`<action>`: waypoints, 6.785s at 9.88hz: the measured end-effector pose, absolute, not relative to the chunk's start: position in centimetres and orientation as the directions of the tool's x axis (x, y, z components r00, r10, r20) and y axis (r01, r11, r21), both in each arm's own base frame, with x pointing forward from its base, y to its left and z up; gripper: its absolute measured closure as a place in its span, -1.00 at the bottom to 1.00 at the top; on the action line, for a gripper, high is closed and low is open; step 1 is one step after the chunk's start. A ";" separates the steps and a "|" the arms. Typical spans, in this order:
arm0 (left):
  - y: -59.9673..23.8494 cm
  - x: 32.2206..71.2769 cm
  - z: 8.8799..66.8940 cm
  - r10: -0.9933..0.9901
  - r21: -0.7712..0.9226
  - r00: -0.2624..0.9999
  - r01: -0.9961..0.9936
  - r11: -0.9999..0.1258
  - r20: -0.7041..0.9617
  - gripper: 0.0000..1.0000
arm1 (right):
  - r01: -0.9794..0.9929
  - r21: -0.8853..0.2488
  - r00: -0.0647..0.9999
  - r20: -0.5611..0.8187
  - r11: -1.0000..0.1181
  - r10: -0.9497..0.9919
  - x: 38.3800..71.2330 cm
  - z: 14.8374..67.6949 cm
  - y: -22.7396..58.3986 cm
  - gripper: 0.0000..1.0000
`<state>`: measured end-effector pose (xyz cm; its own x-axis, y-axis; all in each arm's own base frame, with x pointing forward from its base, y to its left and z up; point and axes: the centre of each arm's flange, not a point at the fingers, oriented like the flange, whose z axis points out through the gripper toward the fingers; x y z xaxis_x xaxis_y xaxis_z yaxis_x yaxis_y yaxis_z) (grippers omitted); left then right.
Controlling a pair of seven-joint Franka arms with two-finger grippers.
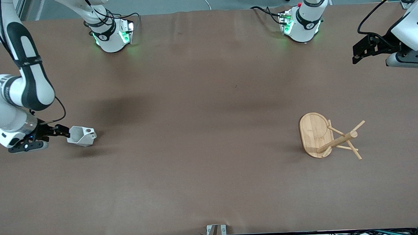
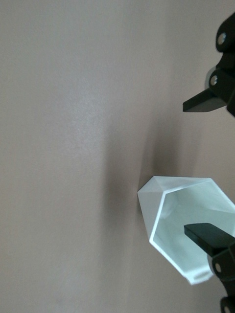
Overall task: Hang cup on rack
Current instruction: 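Reach the right gripper to the white cup and grasp it, then lift the cup with the right gripper while the left gripper approaches, then grasp the cup rim with the left gripper beside the right gripper, then open the right gripper and withdraw it while the left gripper holds the cup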
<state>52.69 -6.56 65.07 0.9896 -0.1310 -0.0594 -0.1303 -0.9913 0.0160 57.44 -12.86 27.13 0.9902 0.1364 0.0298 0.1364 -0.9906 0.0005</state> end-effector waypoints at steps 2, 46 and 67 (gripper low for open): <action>-6.6 52.7 65.1 -0.131 0.016 0.990 -0.130 -0.991 -0.058 -1.00 | 0.144 0.001 0.989 0.023 -0.990 0.144 57.0 25.2 -12.5 -0.77; -39.2 44.3 53.6 -0.802 0.127 0.508 -0.860 -0.495 0.314 -1.00 | -0.085 -0.912 0.971 -0.165 -0.400 0.171 51.0 42.5 39.4 0.91; -38.7 45.9 50.8 -0.871 0.096 0.344 -0.938 -0.332 0.349 -0.50 | -0.046 -0.908 0.987 -0.106 -0.416 0.123 52.2 45.4 36.9 -0.47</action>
<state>45.94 -38.66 50.82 0.3444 -0.8714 0.3494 -0.9383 -0.3322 0.0963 52.24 36.87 45.36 0.9866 0.1235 -0.1062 -0.0456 -0.4164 -0.9081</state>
